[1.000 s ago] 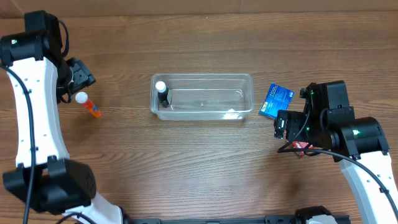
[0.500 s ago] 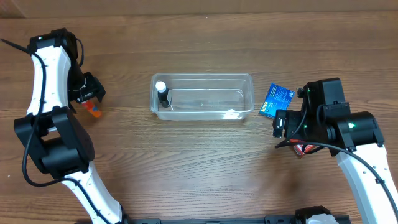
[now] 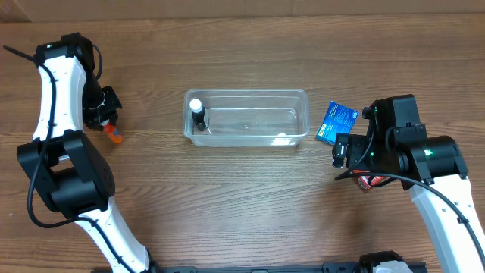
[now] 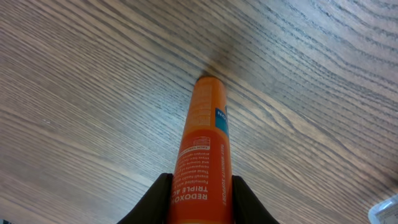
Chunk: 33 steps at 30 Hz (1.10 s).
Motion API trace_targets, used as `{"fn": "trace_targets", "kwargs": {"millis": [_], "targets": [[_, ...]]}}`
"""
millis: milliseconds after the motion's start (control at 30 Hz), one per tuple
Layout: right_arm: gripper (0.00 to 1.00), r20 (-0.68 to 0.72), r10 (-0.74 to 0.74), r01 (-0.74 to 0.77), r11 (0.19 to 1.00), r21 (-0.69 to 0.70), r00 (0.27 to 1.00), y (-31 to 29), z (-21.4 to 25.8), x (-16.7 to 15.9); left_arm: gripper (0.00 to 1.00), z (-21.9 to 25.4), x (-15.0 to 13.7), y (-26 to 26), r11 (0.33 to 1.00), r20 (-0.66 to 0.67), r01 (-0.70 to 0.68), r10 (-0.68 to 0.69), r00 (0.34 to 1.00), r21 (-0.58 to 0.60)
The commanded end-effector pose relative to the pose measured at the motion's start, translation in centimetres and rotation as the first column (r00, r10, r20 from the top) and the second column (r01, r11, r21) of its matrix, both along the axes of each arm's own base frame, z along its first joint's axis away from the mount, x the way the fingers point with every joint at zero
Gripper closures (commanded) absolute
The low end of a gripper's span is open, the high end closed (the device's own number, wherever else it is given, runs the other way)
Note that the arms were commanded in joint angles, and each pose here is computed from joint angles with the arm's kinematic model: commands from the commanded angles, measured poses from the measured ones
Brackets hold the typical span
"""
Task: Pack container
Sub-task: 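Move the left gripper to the orange tube and grasp it, then place the orange tube beside the bottle in the container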
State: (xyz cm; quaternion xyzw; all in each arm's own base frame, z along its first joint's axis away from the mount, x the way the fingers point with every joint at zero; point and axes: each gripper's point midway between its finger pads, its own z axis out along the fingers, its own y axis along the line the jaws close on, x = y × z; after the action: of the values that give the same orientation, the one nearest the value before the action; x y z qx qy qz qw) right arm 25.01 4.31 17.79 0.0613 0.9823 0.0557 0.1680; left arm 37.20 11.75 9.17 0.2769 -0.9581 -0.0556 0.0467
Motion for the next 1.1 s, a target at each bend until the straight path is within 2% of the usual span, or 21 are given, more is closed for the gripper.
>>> {"fn": "trace_targets", "kwargs": {"millis": [0,100,200,300,367,467,567,700,1067], "targets": [[0.00,0.036,-0.007,0.007,1.000,0.006,0.999,-0.1,1.1,0.6,0.90,-0.1,-0.5,0.4,1.000,-0.019,-0.011,0.011,1.000,-0.001],[0.00,0.036,-0.007,0.007,1.000,0.006,0.999,-0.1,1.1,0.6,0.95,0.4,-0.6,-0.1,1.000,-0.012,-0.005,0.005,1.000,-0.007],[0.00,0.035,-0.007,0.007,1.000,0.006,0.999,-0.1,1.1,0.6,0.96,1.8,-0.5,-1.3,0.999,0.025,0.010,-0.009,1.000,-0.030],[0.00,0.035,-0.007,0.007,1.000,0.006,0.999,-0.1,1.1,0.6,0.96,6.5,-0.3,-4.2,0.996,0.152,0.066,-0.057,0.987,-0.052],[0.00,0.034,-0.007,0.007,1.000,0.006,0.999,-0.1,1.1,0.5,0.96,9.8,-0.6,-6.3,0.992,0.241,0.118,-0.105,0.965,-0.043],[0.00,0.033,-0.007,0.007,1.000,0.006,0.999,-0.1,1.1,0.5,0.96,15.4,-1.8,-10.9,0.970,0.396,0.245,-0.225,0.890,0.001],[0.00,0.033,-0.007,0.007,1.000,0.006,0.999,-0.1,1.1,0.5,0.96,17.8,-3.0,-15.0,0.933,0.459,0.358,-0.327,0.826,0.021],[0.00,0.032,-0.007,0.007,1.000,0.005,0.999,-0.1,1.1,0.5,0.96,16.9,-3.5,-19.1,0.885,0.428,0.465,-0.424,0.798,0.010],[0.00,0.032,-0.010,0.009,1.000,0.007,0.999,-0.1,1.1,0.5,0.96,9.1,-2.0,-22.6,0.849,0.216,0.525,-0.504,0.836,-0.053]]}}
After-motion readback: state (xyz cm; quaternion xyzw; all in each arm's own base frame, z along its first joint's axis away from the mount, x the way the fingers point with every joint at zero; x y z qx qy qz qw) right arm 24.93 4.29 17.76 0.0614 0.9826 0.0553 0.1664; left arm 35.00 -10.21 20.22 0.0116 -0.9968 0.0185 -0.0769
